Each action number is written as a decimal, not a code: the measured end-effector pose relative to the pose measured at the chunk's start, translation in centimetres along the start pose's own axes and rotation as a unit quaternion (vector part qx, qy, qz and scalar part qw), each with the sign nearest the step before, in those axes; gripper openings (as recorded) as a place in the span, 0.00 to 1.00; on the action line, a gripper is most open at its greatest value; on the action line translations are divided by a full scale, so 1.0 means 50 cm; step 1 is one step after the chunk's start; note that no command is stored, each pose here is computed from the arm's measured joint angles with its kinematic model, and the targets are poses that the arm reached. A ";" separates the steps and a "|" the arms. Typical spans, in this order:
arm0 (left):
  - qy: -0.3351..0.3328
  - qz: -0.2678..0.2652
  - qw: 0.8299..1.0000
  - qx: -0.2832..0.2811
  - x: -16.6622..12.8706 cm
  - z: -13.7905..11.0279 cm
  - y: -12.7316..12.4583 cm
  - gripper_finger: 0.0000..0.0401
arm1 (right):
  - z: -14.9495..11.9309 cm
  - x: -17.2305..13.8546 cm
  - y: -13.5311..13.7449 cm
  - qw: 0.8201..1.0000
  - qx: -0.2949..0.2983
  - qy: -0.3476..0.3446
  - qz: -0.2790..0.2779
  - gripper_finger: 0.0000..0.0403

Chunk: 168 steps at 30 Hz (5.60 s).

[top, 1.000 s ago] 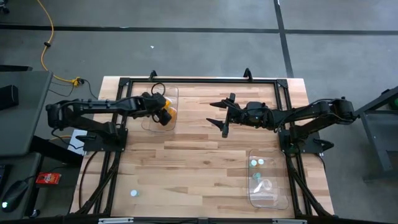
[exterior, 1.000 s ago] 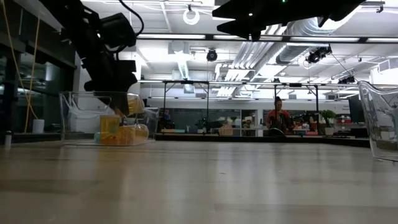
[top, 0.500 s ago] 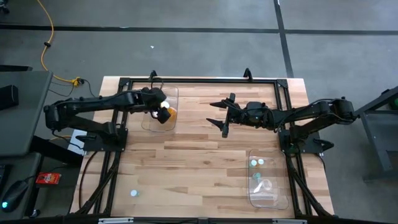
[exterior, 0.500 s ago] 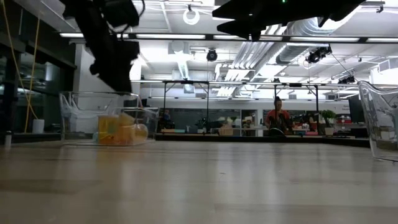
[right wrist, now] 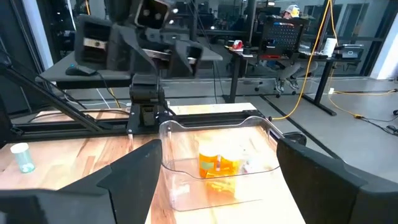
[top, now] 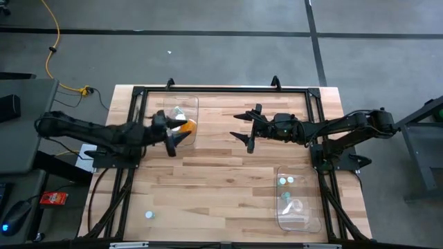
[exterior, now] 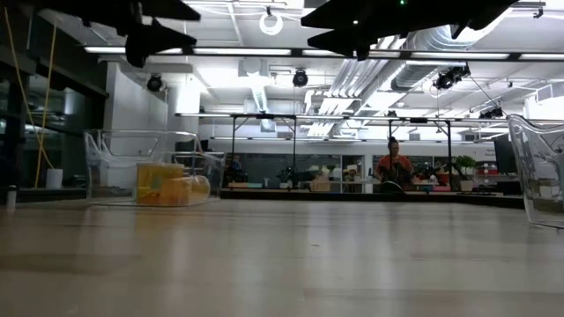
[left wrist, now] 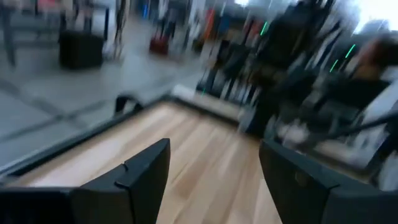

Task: Pick and place medicine bottles into bin by pill shape (circle, oval)
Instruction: Put the blue tablet bottle into the right transparent bin

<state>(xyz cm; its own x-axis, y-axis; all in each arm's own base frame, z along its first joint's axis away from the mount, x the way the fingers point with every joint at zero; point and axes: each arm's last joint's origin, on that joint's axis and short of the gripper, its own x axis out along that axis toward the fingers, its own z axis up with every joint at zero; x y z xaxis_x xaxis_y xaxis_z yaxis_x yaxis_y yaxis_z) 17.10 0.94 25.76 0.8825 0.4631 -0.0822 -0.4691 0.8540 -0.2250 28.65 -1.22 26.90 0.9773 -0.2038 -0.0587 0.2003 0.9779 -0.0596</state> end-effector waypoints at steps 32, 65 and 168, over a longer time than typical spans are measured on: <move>-0.182 -0.121 0.975 -0.048 -0.045 -0.050 0.004 0.58 | 0.000 0.000 0.000 1.000 0.004 0.000 0.000 0.77; 0.480 -0.158 0.827 0.245 -0.179 -0.154 -0.352 0.56 | -0.005 0.000 0.001 1.000 0.011 0.012 0.001 0.77; -0.060 -0.171 0.972 0.151 0.174 -0.095 -0.028 0.28 | -0.021 -0.025 0.087 0.994 -0.097 0.058 0.002 0.77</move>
<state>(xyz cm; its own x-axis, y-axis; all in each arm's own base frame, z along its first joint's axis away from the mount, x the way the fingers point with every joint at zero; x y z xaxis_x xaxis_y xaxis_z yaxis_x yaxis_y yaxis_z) 25.61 2.66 20.74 0.9868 0.1480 0.0657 -0.1529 0.9852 0.0771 28.24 3.23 25.69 0.9611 -0.2149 -0.1734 0.1681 0.9535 -0.2503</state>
